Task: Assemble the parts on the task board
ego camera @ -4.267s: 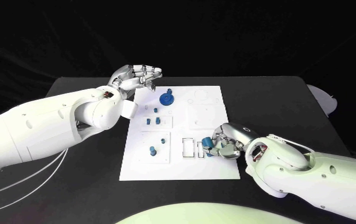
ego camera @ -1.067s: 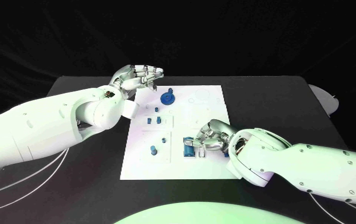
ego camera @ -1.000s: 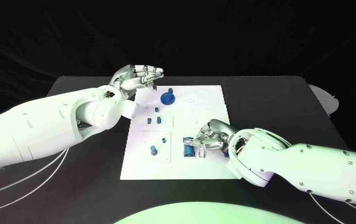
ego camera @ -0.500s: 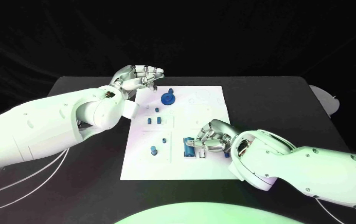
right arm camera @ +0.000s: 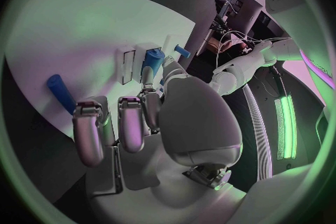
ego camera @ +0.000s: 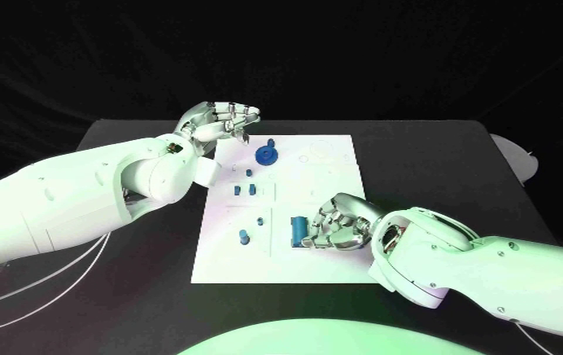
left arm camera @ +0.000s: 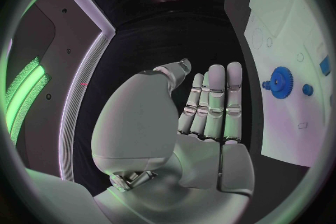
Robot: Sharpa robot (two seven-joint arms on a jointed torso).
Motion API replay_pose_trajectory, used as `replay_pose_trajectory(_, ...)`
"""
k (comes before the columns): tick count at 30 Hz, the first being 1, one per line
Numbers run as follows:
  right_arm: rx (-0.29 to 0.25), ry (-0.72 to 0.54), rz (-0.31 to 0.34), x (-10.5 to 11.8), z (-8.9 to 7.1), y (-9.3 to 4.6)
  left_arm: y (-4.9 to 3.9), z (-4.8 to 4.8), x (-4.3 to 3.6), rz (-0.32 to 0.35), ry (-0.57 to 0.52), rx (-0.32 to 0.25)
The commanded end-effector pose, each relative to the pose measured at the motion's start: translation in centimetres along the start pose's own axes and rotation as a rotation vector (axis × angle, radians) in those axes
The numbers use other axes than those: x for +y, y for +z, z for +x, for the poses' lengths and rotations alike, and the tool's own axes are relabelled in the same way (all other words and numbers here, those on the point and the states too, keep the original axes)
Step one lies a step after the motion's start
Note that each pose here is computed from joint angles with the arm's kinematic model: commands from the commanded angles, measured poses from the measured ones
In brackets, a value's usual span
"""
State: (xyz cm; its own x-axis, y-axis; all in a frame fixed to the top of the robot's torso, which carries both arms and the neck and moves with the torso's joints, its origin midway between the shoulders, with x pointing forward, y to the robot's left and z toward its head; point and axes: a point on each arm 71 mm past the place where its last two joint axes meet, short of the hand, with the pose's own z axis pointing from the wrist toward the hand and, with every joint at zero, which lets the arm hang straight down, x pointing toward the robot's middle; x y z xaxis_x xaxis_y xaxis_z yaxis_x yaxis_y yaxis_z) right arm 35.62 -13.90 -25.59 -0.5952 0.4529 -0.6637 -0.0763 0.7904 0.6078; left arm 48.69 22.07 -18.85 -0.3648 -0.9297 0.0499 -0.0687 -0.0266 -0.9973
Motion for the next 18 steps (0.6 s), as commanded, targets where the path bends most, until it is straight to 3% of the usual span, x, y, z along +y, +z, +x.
replay_pose_trajectory(1,0.036,-0.057,-0.032,0.26,0.40,-0.08,0.02,0.26,-0.13,0.008,0.000,0.020)
replay_pose_trajectory(18,-0.006,-0.077,-0.013,0.07,0.23,0.82,0.00,0.24,-0.13,0.008,0.001,0.019)
